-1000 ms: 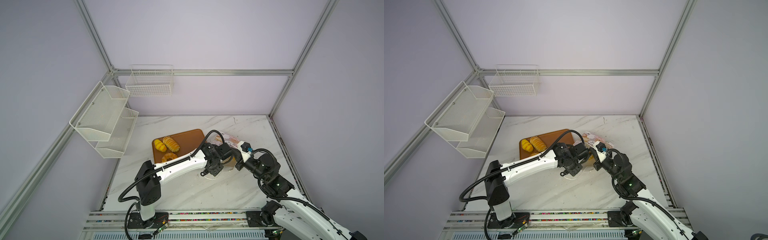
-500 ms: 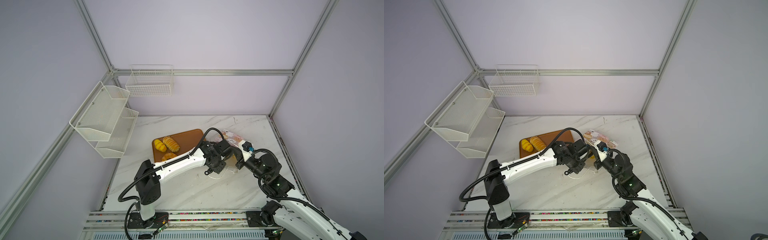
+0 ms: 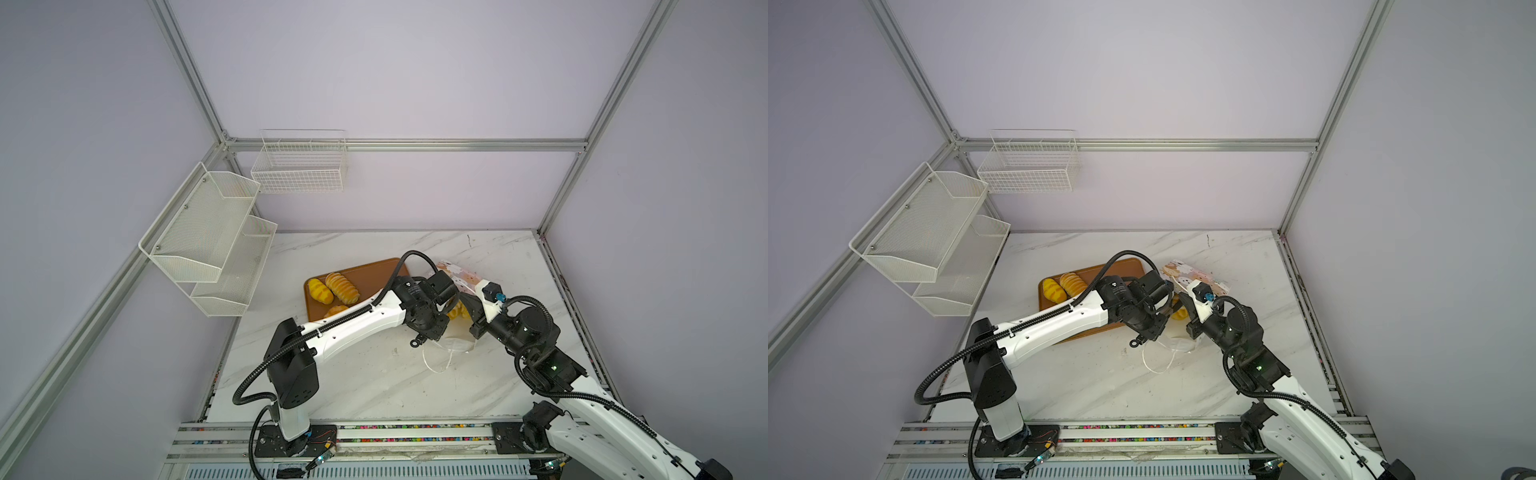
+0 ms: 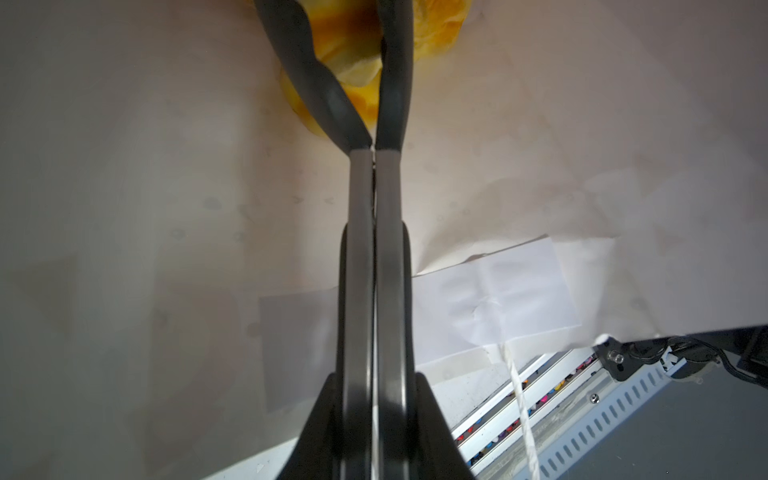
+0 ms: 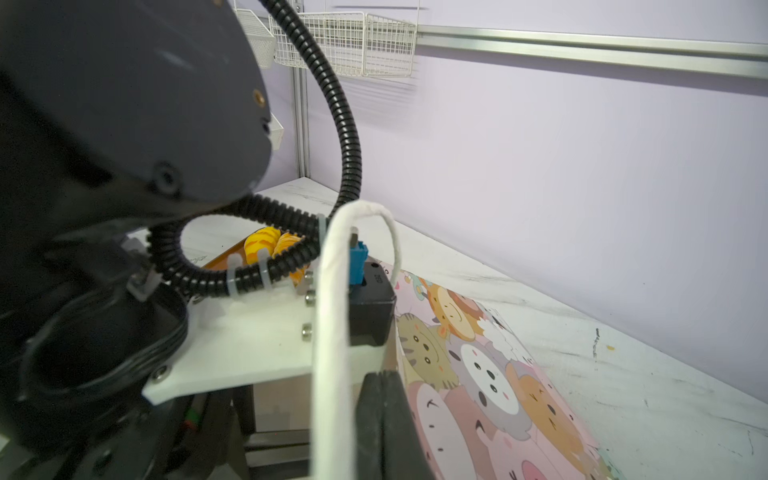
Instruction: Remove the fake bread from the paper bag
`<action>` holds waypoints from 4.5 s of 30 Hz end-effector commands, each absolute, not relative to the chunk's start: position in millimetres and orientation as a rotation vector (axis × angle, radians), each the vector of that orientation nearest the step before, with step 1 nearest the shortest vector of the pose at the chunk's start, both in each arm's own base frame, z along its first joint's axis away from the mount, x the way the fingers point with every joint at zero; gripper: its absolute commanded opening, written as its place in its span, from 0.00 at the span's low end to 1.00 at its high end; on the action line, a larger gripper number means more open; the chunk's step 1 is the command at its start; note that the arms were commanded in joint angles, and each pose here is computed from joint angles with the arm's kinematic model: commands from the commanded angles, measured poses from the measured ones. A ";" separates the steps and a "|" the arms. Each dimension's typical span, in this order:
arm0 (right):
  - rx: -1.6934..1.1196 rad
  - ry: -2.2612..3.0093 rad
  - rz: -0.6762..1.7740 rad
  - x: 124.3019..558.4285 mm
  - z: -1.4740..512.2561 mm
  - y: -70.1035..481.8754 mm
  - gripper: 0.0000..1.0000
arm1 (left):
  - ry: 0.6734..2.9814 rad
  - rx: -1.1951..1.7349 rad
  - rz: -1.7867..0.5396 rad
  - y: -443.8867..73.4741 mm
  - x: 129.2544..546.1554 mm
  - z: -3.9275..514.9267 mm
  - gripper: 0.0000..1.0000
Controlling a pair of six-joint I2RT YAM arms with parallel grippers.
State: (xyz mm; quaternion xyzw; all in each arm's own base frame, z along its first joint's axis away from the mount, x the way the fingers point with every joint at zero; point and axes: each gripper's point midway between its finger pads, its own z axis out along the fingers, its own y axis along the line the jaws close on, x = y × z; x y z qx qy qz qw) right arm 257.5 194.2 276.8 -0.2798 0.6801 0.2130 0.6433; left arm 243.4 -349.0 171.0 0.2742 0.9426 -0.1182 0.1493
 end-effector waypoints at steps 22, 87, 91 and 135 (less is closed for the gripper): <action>-0.554 1.555 0.451 273.8 291.5 191.8 0.00 | 2.591 0.835 -0.393 -318.8 241.5 262.1 0.00; -0.370 1.727 0.428 331.3 301.1 202.2 0.00 | 2.438 1.089 -0.010 -295.9 186.2 295.3 0.37; -0.365 1.731 0.438 331.4 300.8 202.7 0.00 | 2.446 1.090 0.032 -299.0 186.7 288.0 0.40; -0.380 1.727 0.459 327.5 302.9 205.1 0.00 | 2.451 0.896 0.488 -323.5 190.0 219.4 0.48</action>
